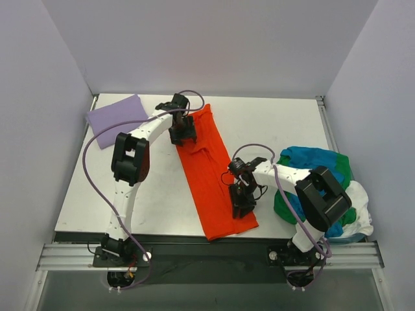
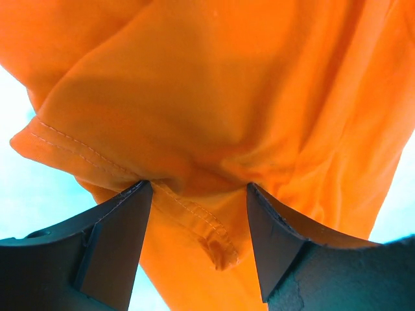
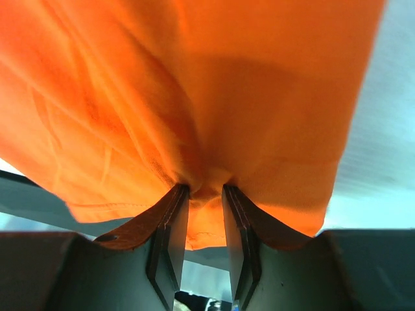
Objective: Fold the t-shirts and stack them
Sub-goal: Rotate the tshirt 90 degrees
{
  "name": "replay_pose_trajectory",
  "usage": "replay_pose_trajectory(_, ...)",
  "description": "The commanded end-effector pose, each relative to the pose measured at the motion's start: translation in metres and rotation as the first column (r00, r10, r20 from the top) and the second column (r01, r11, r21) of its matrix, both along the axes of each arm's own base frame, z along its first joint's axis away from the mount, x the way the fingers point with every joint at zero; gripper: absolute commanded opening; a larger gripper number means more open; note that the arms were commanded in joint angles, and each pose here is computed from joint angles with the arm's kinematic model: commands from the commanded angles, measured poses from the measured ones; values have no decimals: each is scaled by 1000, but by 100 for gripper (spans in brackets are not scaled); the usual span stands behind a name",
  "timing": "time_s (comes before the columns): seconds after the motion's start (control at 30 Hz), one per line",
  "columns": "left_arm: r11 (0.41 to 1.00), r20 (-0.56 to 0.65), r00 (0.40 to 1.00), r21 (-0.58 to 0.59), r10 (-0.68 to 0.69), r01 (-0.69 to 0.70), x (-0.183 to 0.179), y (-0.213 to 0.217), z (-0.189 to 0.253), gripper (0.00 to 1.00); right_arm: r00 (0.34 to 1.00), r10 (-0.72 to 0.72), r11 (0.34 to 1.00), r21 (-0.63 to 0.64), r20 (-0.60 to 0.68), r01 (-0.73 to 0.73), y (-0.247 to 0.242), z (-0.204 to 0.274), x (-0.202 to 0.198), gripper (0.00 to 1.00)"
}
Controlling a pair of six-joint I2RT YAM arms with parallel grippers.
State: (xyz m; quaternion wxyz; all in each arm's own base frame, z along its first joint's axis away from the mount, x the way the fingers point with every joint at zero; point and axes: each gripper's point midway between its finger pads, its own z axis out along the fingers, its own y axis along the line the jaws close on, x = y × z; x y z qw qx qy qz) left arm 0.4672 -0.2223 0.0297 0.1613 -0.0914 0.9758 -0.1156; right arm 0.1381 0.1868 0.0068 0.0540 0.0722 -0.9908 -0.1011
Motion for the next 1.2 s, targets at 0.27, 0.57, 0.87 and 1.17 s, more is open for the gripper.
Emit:
replay_pose_trajectory(0.27, 1000, 14, 1000, -13, -20, 20, 59, 5, -44, 71, 998, -54, 998, -24, -36, 53, 35, -3, 31, 29)
replay_pose_trajectory(0.57, 994, 132, 990, -99, -43, 57, 88, -8, -25, 71, 999, -28, 1000, -2, -39, 28, 52, 0, 49, 30)
replay_pose_trajectory(0.87, 990, 265, 963, -111, -51, 83, 102, -9, 35, 72, 998, 16, 998, 65, 61, -20, 66, 38, 70, 39)
replay_pose_trajectory(1.17, 996, 422, 906, -64, -36, 69, 79, 11, 155, 74, 991, 16, 999, 32, 130, -20, 33, 65, 50, 44)
